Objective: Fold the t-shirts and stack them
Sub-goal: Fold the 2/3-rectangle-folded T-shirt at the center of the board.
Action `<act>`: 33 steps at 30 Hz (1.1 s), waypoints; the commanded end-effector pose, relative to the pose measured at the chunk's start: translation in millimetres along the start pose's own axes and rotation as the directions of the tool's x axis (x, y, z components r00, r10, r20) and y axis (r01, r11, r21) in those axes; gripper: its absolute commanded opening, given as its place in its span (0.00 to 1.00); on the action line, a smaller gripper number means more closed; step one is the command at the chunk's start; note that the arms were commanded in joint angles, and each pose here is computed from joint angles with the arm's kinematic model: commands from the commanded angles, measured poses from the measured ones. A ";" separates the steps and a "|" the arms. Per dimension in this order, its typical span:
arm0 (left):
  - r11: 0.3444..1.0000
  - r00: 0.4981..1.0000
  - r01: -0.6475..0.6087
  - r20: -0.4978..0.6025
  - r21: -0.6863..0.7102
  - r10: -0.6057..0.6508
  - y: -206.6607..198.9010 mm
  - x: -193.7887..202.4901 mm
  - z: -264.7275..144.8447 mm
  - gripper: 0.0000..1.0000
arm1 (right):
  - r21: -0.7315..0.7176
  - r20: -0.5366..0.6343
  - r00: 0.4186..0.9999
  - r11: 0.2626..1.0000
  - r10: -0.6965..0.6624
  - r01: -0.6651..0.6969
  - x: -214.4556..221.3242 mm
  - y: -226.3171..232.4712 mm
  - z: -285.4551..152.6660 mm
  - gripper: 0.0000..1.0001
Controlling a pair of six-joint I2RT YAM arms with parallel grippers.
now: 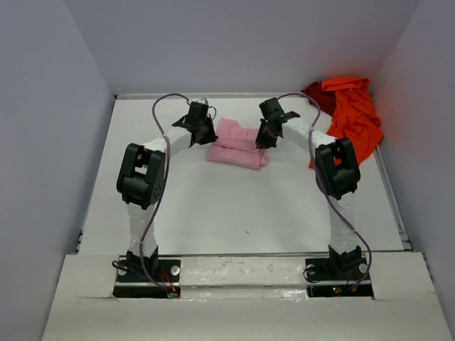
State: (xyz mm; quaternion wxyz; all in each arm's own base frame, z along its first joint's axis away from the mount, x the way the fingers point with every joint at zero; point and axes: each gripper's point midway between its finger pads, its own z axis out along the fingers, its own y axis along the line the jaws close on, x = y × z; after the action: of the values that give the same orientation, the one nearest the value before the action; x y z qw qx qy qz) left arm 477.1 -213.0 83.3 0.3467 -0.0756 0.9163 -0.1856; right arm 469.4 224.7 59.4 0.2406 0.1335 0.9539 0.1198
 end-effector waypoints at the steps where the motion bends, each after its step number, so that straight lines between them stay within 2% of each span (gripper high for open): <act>1: 0.999 0.995 -0.024 0.103 0.038 0.020 -9.0 -49.3 16.9 0.00 | -0.016 0.193 0.979 0.998 0.061 -0.059 -59.6 -2.1 7.9 0.00; 6: 0.998 0.994 -0.029 0.104 0.061 0.022 -13.8 -62.0 42.8 0.00 | -0.028 0.205 0.978 0.999 0.043 -0.038 -72.9 -3.5 26.4 0.00; 8: 0.997 0.993 -0.019 0.114 0.070 0.011 -17.2 -68.9 50.3 0.08 | -0.003 0.199 0.979 0.999 0.053 -0.053 -75.2 -10.8 28.1 0.00; 9: 0.997 0.993 -0.022 0.117 0.069 0.014 -17.7 -70.8 52.3 0.23 | 0.001 0.193 0.980 0.999 0.046 -0.047 -73.0 -12.3 27.2 0.24; 10: 0.998 0.991 -0.024 0.134 0.061 0.016 -18.0 -77.1 54.2 0.31 | -0.001 0.196 0.980 0.999 0.037 -0.038 -73.8 -11.8 24.4 0.38; 12: 0.999 0.986 -0.023 0.168 0.042 0.016 -18.2 -89.7 45.4 0.46 | -0.002 0.214 0.977 1.000 0.005 -0.004 -75.9 -12.9 12.1 0.55; 14: 0.999 0.976 -0.021 0.219 0.050 0.010 -22.9 -101.5 32.7 0.53 | 0.001 0.234 0.972 0.999 -0.037 0.038 -76.0 -16.2 3.1 0.60; 18: 1.000 0.951 -0.001 0.309 0.001 0.001 -20.6 -108.3 -5.9 0.57 | -0.053 0.260 0.964 0.996 -0.062 0.078 -79.1 -7.1 -29.1 0.63; 20: 0.999 0.940 0.018 0.339 0.036 -0.029 -32.8 -113.5 -34.0 0.57 | -0.098 0.264 0.963 0.992 -0.053 0.081 -79.0 0.6 -46.3 0.64; 26: 0.998 0.941 -0.012 0.337 0.069 -0.012 -51.2 -80.3 -97.3 0.57 | -0.154 0.249 0.964 0.978 -0.096 0.138 -63.9 27.3 -73.5 0.65; 28: 0.997 0.956 -0.025 0.292 0.070 0.003 -51.6 -58.7 -121.0 0.57 | -0.173 0.237 0.965 0.973 -0.109 0.153 -59.7 35.2 -79.1 0.65; 29: 0.996 0.962 -0.033 0.274 0.077 0.011 -52.3 -32.8 -159.1 0.57 | -0.250 0.171 0.977 0.953 -0.129 0.170 -44.5 57.5 -79.5 0.65; 30: 0.997 0.967 -0.033 0.255 0.064 0.016 -48.7 -27.5 -158.7 0.57 | -0.266 0.168 0.977 0.948 -0.131 0.173 -46.1 62.1 -85.4 0.65; 33: 0.996 0.971 0.028 0.236 0.084 -0.047 -40.4 2.2 -198.5 0.57 | -0.339 0.092 0.988 0.929 -0.122 0.146 -34.7 81.7 -76.6 0.65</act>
State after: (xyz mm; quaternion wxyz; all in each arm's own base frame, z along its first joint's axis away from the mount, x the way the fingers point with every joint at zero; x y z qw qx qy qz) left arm 398.3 -212.6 238.2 0.4818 -0.0737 0.8439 -0.2242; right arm 484.1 241.1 149.8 0.3335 0.0555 0.9204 0.1966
